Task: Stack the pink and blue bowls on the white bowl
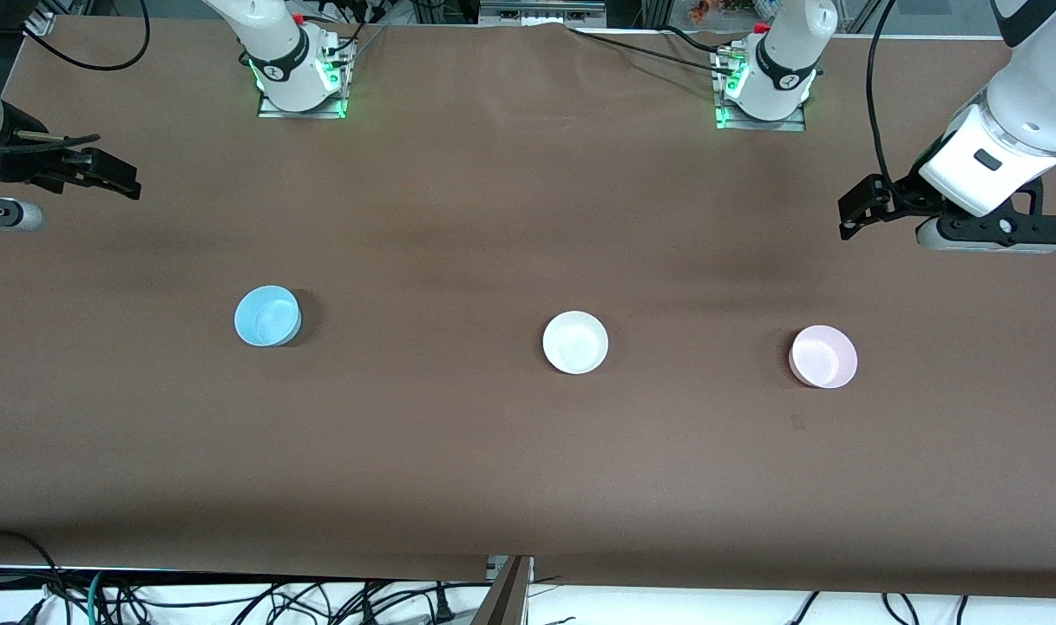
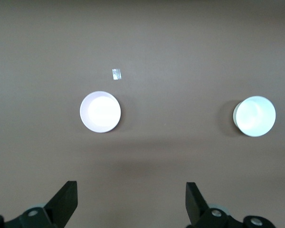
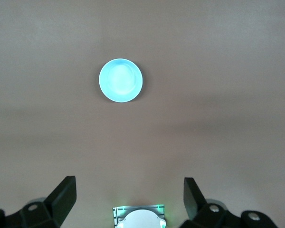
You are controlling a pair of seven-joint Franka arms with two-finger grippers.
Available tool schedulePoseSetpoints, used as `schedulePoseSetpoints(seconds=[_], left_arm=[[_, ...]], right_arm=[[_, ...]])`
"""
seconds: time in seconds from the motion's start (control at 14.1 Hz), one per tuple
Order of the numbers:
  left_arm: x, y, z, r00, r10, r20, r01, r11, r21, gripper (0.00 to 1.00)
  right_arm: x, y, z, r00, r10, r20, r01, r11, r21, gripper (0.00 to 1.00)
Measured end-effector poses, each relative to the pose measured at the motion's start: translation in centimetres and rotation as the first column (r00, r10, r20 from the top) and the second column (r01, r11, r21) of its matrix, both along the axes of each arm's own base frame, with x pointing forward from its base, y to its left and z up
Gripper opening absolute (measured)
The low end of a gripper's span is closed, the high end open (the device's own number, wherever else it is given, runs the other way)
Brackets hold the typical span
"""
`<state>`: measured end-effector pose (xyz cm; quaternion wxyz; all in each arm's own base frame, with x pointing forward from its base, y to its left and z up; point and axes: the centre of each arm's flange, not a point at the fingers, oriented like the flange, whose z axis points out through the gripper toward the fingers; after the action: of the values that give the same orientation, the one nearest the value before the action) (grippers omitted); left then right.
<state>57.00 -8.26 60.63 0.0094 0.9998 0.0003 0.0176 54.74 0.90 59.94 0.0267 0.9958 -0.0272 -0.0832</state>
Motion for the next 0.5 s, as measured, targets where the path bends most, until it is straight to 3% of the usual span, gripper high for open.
schedulePoseSetpoints(seconds=[0.28,0.5], left_arm=[[3.4,3.1,0.1,0.999,0.054,0.009,-0.054,0.999,-0.01,1.0],[5.0,9.6,-1.7,0.998,0.057,-0.015,-0.057,0.998,-0.008,1.0]], right_arm=[[0.0,-0.1,0.0,1.0,-0.001,0.0,0.001,1.0,0.0,1.0],[0.0,-0.1,0.0,1.0,-0.002,0.0,0.002,1.0,0.0,1.0]])
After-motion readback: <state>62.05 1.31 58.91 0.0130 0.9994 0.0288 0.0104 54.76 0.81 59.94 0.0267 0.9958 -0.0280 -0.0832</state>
